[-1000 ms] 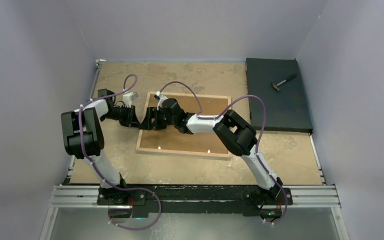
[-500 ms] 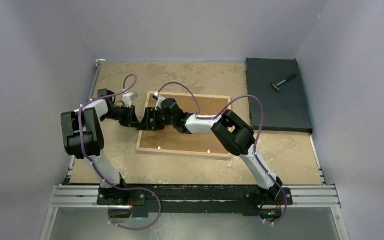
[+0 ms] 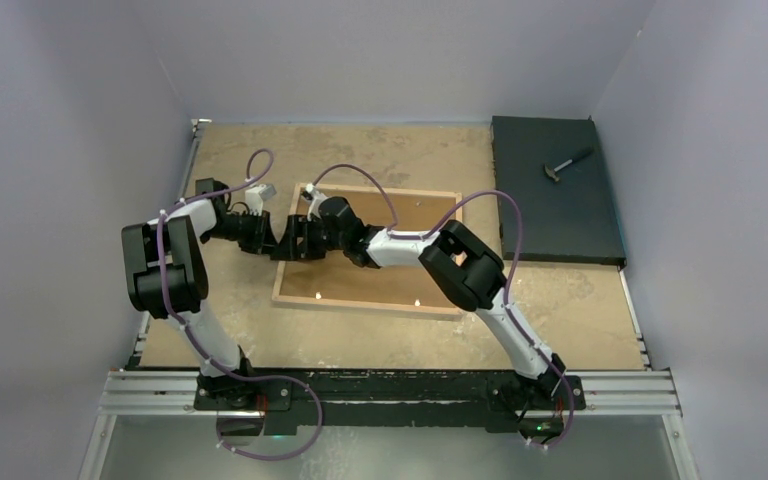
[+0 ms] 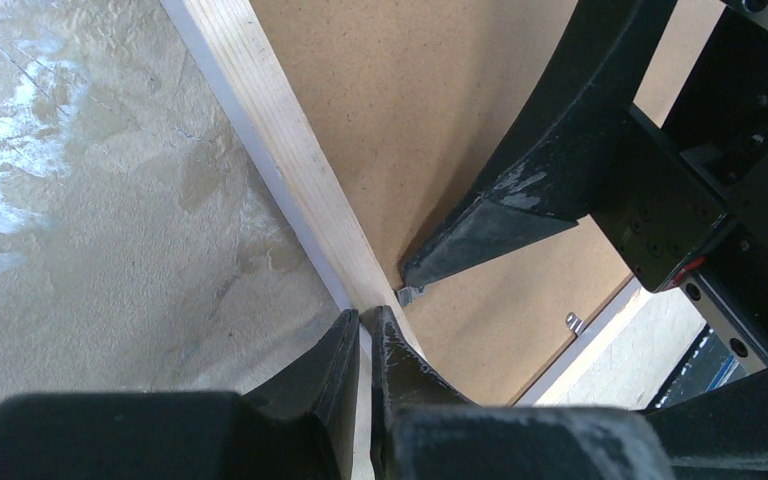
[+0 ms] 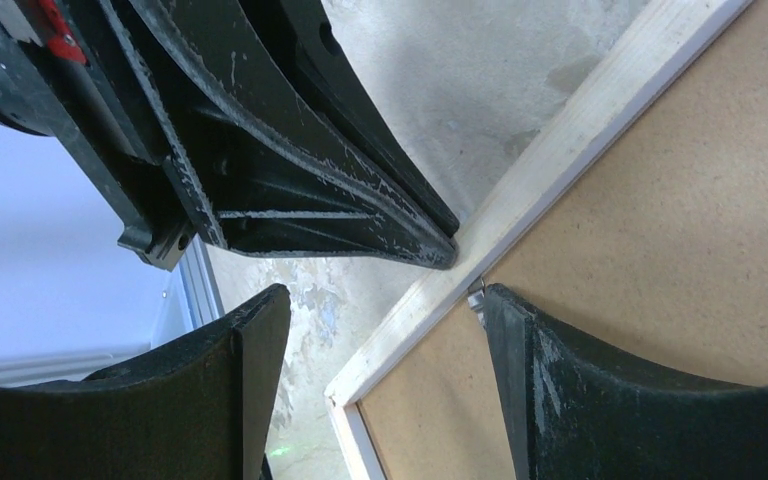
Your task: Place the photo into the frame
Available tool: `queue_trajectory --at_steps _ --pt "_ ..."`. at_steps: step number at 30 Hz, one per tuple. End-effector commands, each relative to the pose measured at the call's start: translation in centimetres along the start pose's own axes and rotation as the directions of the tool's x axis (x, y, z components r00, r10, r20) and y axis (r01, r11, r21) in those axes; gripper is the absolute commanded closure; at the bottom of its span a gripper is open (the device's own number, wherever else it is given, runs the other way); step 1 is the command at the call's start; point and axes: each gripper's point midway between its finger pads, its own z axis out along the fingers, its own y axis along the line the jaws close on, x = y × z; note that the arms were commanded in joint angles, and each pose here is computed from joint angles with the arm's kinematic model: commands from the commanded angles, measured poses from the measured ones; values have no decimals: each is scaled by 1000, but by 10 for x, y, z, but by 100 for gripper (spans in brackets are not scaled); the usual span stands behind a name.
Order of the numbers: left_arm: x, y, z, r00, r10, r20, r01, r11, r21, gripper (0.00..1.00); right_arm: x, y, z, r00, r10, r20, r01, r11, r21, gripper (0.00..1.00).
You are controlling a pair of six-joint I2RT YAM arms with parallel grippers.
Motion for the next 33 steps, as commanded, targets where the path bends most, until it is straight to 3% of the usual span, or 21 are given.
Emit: queue_trajectory --at_steps 1,17,26,33 --pt "19 5 14 999 22 -50 -22 1000 -10 97 11 0 9 999 -8 -34 8 1000 -7 26" --pt "19 5 14 999 24 -49 -24 1000 -3 97 14 8 6 997 -36 -67 33 998 -49 27" --pt "12 3 5 999 29 -38 -29 1000 0 97 -34 9 -20 991 -130 33 131 991 -11 21" --pt "7 4 -1 999 24 -23 -24 1000 3 97 -32 -8 -14 986 -166 10 166 986 8 22"
